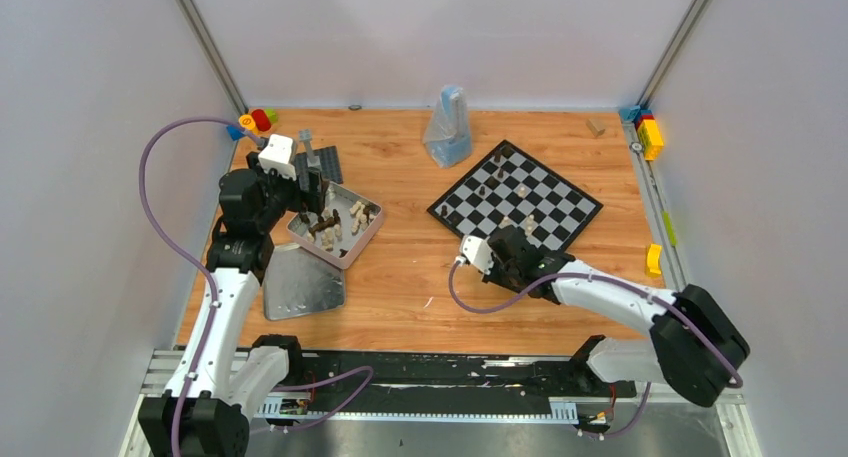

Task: Set up the chess pieces on the board
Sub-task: Move the chessboard to the center of the board.

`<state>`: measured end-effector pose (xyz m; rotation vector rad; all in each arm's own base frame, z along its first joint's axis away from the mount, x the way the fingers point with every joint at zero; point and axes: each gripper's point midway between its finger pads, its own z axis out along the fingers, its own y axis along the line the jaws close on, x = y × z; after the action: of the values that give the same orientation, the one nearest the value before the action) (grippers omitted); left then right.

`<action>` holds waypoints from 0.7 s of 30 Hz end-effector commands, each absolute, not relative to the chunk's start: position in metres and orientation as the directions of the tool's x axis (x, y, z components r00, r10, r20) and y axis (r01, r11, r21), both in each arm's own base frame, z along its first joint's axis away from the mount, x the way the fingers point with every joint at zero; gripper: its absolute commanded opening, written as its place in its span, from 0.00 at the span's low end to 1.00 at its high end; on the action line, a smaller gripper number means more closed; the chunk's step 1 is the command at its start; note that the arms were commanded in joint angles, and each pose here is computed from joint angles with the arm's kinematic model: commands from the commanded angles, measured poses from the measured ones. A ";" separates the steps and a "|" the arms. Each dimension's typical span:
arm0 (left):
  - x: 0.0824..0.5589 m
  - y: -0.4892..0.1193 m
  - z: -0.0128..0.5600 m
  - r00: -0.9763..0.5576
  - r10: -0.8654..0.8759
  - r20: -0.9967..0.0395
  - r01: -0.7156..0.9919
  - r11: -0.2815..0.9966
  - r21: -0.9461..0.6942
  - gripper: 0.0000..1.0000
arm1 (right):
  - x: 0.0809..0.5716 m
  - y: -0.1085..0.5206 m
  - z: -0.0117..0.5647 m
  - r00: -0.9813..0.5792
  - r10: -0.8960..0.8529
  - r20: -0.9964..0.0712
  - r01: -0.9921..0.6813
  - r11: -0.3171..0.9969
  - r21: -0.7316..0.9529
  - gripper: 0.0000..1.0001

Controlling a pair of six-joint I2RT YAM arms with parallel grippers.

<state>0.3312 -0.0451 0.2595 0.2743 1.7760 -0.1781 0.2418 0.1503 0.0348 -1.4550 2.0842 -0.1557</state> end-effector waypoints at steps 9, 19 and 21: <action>0.338 -0.043 0.259 -0.196 0.119 -0.973 0.290 0.955 0.058 1.00 | 0.202 0.175 0.097 -0.125 -0.802 -0.585 -0.909 0.328 -0.256 0.65; 0.334 -0.048 0.266 -0.180 0.106 -0.978 0.311 0.949 0.045 1.00 | 0.364 0.118 0.194 -0.446 -0.428 -0.786 -0.574 0.811 -0.116 0.65; 0.332 -0.049 0.268 -0.174 0.103 -0.979 0.316 0.948 0.044 1.00 | 0.392 0.106 0.197 -0.506 -0.345 -0.791 -0.494 0.867 -0.062 0.63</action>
<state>0.3351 -0.0471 0.2498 0.2992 1.8022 -0.1852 0.3451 0.1160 0.1749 -0.8647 2.1296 0.1481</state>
